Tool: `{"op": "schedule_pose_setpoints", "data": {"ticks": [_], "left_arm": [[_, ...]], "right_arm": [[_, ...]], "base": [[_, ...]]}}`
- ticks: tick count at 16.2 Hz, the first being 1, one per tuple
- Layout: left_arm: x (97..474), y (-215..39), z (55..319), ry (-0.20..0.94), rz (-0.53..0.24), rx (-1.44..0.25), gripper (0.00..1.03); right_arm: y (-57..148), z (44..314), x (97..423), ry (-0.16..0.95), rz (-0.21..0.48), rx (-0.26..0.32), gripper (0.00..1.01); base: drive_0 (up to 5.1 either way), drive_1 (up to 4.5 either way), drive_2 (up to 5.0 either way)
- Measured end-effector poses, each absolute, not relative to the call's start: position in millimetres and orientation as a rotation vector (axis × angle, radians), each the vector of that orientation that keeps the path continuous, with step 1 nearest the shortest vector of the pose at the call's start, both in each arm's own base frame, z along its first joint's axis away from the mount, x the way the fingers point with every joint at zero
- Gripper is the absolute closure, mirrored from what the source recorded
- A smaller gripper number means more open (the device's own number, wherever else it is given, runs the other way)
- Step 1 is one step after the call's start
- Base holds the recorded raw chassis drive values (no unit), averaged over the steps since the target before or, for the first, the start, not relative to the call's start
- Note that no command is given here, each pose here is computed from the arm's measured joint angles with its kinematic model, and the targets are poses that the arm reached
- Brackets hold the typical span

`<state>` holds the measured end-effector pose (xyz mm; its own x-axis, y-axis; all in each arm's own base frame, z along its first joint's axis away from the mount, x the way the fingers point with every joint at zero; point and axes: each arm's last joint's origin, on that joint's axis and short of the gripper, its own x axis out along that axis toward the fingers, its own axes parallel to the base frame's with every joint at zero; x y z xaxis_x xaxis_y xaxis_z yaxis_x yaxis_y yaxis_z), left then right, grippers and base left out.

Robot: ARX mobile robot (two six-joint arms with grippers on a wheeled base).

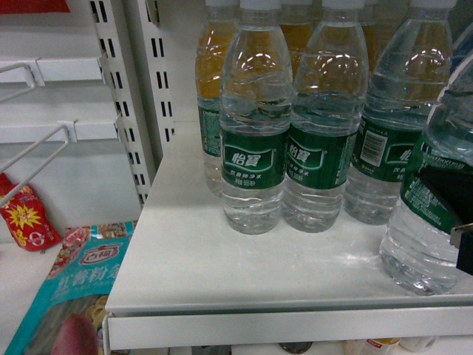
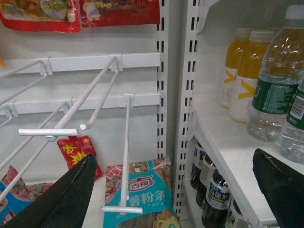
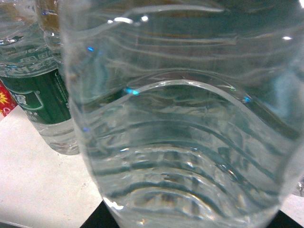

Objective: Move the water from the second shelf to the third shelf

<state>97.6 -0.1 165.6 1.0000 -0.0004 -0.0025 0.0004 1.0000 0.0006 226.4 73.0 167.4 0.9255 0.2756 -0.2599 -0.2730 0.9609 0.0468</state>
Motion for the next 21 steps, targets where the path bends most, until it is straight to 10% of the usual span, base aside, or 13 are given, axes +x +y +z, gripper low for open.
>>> {"op": "schedule_pose_setpoints", "data": {"ticks": [9,15,21], "left_arm": [[97.6,-0.1,165.6,0.002,0.0,0.001,0.05],[97.6,-0.1,165.6,0.002,-0.001,0.001,0.05],[97.6,-0.1,165.6,0.002,0.0,0.001,0.05]], "right_arm": [[77.2,166.3,237.7,0.267,0.257,0.01,0.63],[73.8,178.4,237.5,0.218,0.254,0.036,0.04],[71.9,177.5,235.1,0.262,0.259,0.042,0.03]], "base": [[-1.1,0.53,0.5],[0.0,0.0,0.0],[0.0,0.0,0.0]]}}
